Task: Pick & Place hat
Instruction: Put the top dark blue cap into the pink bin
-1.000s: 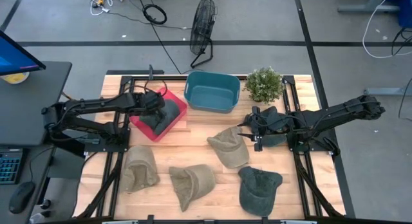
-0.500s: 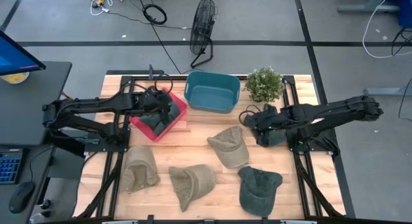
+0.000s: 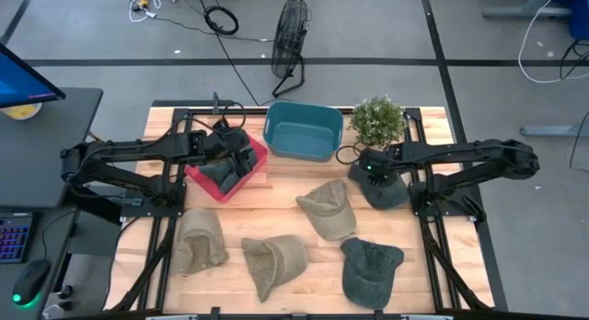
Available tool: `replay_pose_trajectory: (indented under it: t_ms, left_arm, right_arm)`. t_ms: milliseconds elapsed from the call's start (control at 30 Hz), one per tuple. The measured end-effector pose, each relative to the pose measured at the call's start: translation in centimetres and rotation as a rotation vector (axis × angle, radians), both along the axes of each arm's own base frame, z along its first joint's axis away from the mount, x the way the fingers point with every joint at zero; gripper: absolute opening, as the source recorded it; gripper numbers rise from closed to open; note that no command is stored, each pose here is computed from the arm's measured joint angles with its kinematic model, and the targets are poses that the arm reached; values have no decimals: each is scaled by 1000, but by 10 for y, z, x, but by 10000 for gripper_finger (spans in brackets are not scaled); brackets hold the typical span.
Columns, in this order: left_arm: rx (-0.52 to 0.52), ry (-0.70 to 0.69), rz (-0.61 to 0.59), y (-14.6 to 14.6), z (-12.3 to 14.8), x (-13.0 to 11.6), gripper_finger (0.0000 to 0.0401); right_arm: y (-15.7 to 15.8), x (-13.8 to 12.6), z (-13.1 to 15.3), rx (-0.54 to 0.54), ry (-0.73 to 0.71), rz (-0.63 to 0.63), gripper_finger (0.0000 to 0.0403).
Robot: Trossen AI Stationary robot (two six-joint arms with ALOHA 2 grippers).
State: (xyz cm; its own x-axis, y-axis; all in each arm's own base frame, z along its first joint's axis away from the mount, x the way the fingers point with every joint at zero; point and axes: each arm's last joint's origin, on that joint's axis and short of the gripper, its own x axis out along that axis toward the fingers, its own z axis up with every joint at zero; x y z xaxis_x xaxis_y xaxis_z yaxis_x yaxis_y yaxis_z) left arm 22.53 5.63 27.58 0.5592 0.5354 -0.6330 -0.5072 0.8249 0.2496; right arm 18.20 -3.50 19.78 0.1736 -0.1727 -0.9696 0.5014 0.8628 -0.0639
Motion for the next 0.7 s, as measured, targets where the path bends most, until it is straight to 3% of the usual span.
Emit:
replay_pose_trajectory:
  t_ms: [200, 400, 500, 633, 700]
  left_arm:
    - [1, 1, -1, 0, 0, 0, 171]
    - [1, 2, -1, 0, 0, 0, 172]
    - [1, 3, -1, 0, 0, 0, 172]
    - [0, 4, -2, 0, 0, 0, 172]
    - [-6, 2, -9, 0, 0, 0, 172]
  right_arm:
    - [-4, 7, -16, 89, 69, -32, 164]
    - [-9, 10, -33, 77, 144, -140, 154]
    - [-9, 14, -34, 83, 124, -138, 116]
    - [-9, 17, -27, 110, 110, -133, 25]
    - [-8, 21, -20, 138, 101, -115, 15]
